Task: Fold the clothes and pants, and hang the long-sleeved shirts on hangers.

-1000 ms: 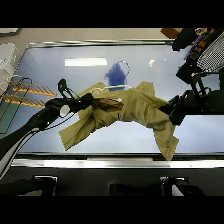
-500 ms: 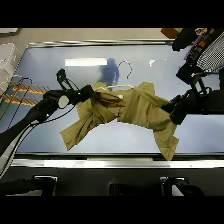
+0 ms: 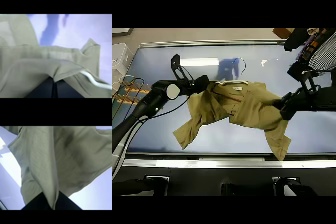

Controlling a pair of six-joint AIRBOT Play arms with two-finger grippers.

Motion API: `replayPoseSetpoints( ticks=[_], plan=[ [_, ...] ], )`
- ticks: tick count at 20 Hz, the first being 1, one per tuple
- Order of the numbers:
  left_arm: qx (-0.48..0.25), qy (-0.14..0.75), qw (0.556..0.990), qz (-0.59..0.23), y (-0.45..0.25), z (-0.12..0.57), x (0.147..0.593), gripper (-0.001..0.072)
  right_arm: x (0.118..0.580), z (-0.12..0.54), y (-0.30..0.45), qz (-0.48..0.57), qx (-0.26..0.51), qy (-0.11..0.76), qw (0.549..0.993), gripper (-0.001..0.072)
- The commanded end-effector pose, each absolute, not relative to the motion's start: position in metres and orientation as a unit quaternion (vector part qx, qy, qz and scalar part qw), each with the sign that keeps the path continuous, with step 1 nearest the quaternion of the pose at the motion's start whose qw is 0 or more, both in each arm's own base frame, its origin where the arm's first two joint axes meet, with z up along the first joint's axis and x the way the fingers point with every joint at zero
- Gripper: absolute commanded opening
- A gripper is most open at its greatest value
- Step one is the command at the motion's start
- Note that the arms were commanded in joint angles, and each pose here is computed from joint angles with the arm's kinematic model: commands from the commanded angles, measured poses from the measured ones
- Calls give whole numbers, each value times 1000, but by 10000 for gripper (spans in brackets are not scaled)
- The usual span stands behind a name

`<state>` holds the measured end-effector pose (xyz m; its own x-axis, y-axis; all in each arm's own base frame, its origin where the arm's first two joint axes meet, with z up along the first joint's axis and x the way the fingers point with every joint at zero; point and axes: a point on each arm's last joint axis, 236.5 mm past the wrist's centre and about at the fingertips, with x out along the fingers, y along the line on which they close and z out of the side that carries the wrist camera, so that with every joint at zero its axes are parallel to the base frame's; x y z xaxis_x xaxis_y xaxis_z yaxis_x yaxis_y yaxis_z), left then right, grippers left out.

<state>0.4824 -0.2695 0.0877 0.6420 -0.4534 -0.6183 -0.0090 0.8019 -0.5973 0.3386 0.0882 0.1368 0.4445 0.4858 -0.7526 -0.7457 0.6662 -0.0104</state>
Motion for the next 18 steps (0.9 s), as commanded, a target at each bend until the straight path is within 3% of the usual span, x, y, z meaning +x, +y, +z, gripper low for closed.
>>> replayPoseSetpoints(
  ticks=[1, 4, 7, 12, 15, 18],
  plan=[
    [-285, 390, 857, -177, -305, 117, 472, 22, 349, 133, 93, 373, -154, 371, 836, 21],
    [-283, 375, 858, -208, -331, 143, 463, 22, 354, 133, 104, 384, -139, 363, 838, 21],
    [-281, 367, 856, -232, -350, 160, 452, 22, 358, 123, 132, 396, -177, 360, 826, 21],
    [-263, 390, 841, -265, -372, 184, 414, 21, 385, 126, 133, 326, -164, 353, 862, 21],
    [-216, 471, 818, -253, -367, 152, 378, 21, 388, 128, 130, 304, -128, 362, 872, 22],
    [-184, 480, 817, -260, -372, 129, 372, 22, 385, 137, 131, 299, -114, 355, 878, 22]
  ],
)
